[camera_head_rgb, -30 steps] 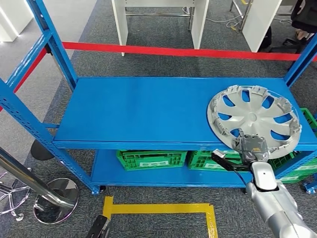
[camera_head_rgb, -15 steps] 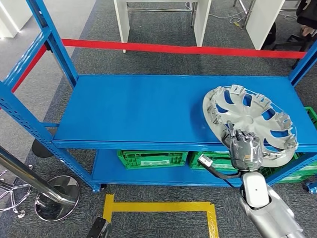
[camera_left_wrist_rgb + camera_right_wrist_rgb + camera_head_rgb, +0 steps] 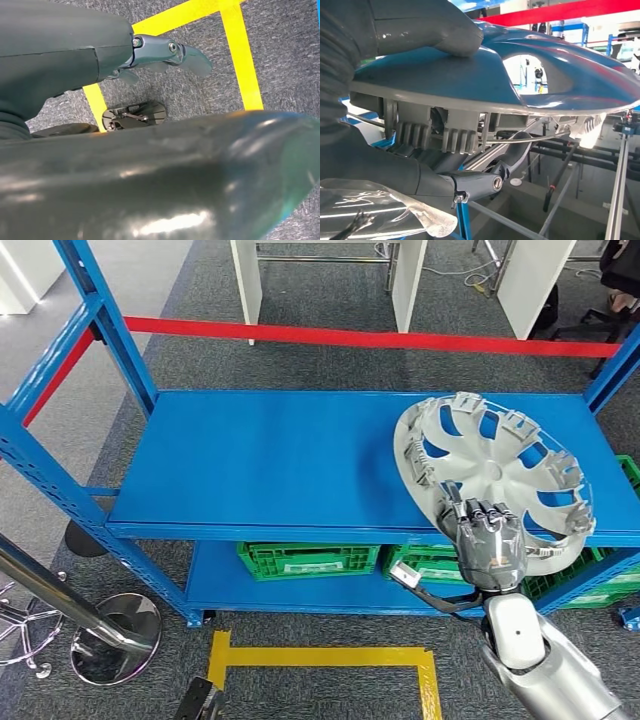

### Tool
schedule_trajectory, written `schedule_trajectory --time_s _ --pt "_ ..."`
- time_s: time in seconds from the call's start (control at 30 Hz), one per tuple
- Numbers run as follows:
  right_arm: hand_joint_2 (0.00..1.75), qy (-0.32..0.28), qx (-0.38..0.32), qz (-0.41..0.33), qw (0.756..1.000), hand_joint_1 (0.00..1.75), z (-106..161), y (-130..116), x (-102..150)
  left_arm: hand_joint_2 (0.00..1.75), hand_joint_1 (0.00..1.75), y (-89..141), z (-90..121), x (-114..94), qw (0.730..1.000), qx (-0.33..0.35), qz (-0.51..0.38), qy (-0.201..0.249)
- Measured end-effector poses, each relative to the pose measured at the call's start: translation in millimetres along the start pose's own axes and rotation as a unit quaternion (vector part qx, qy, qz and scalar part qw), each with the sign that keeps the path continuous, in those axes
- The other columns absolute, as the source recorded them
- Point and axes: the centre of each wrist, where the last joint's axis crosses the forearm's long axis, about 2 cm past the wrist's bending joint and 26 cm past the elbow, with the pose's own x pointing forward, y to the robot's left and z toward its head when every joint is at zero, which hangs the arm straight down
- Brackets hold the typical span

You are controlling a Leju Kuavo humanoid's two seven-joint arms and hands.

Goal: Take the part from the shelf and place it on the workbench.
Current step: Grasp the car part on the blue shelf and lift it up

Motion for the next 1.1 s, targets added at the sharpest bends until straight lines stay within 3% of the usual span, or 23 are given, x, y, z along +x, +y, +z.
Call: schedule_trajectory --time_s 1.1 --pt "1.75 -0.016 -0.025 0.011 0.999 1.75 -4.4 -8.6 -7.8 0.00 0.00 -0.1 0.1 -0.1 1.000 0.005 0.000 -0.001"
